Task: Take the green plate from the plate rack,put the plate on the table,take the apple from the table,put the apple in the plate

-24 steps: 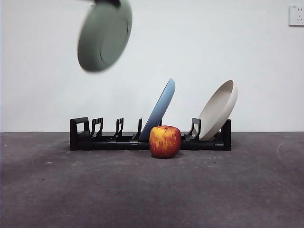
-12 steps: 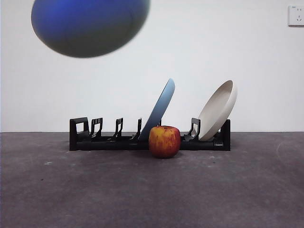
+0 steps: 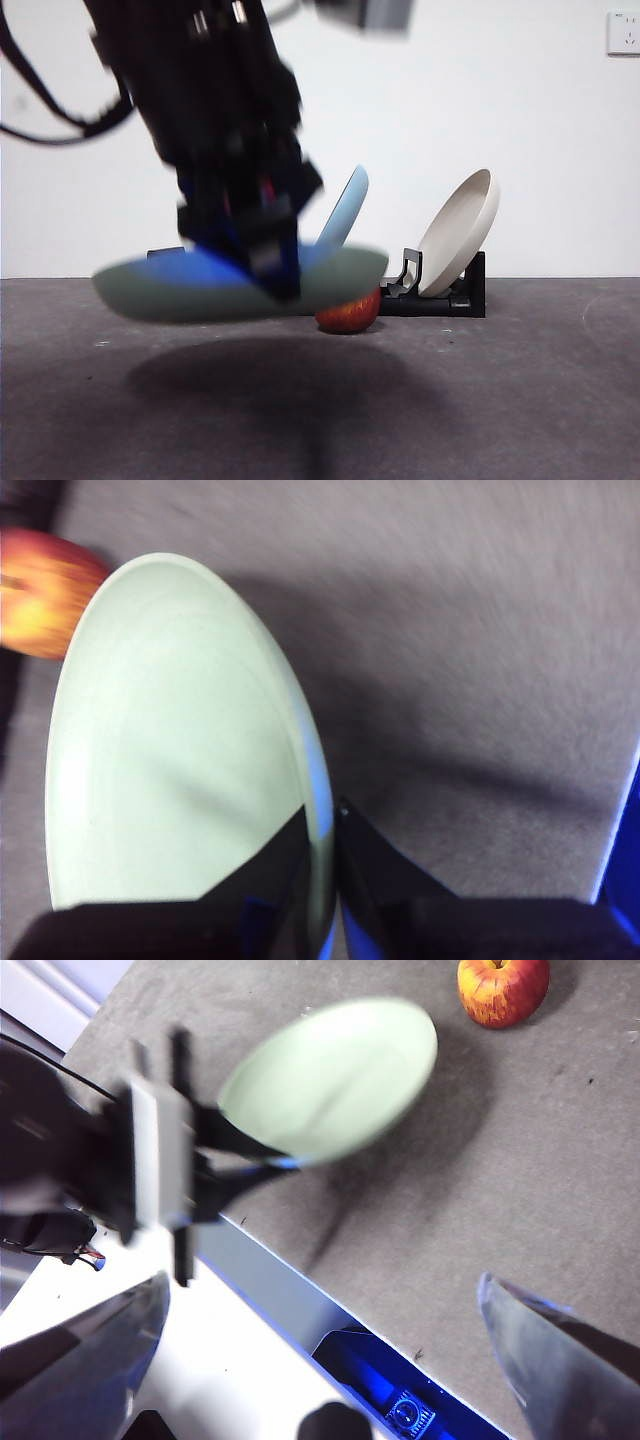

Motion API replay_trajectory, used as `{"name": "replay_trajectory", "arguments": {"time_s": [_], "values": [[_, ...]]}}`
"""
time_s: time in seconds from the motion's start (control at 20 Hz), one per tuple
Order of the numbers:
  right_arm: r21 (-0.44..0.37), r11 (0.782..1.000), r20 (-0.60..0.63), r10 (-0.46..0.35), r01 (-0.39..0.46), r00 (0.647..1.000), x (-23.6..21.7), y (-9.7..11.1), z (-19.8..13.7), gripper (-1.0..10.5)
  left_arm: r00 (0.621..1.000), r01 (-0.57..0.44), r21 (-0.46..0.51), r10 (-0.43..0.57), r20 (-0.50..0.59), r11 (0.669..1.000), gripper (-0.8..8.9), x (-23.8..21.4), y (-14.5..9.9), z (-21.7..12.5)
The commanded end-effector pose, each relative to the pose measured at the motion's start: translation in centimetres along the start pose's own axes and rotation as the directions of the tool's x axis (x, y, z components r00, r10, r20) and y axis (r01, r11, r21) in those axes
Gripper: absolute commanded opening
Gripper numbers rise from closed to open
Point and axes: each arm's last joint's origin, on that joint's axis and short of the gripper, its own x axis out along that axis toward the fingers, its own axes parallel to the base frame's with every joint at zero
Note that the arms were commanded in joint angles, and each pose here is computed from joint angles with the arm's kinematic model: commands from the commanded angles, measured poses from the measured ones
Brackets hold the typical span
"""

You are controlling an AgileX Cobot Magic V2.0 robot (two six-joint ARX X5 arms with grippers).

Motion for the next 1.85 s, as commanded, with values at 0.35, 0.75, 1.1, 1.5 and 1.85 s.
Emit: {"name": "replay_trajectory", "arguments": {"time_s": [0.35, 0.75, 1.1, 1.5, 1.85], "values": [[0.001, 1.0, 0.004, 0.004, -0.004, 1.0, 0.0, 0.0, 0.1, 6.6, 0.992, 0.009, 0.061, -0.001, -0.125, 0.998, -0.06, 5.6, -4.2, -0.2], [0.001, 1.0, 0.004, 0.004, -0.004, 1.0, 0.0, 0.0, 0.1, 6.6, 0.98, 0.123, -0.017, -0.124, -0.158, 0.992, 2.57, 6.4, -5.2, -0.6], [0.002, 1.0, 0.004, 0.004, -0.004, 1.0, 0.0, 0.0, 0.1, 6.6, 0.988, 0.108, -0.057, -0.113, -0.102, 0.993, 2.95, 4.1, -4.1, -0.1], [0.012, 1.0, 0.067, -0.003, 0.003, 0.998, 0.4, -0.5, 1.3, 6.6, 0.98, 0.092, -0.29, -0.036, 0.193, 0.952, 3.83, -7.7, 2.7, 2.0], [-0.006, 0.999, 0.144, -0.05, 0.051, 0.988, 5.7, -2.4, 6.1, 6.6, 0.872, 0.149, -0.454, 0.1, 0.48, 0.878, 3.82, -18.2, 8.1, 0.9]]}}
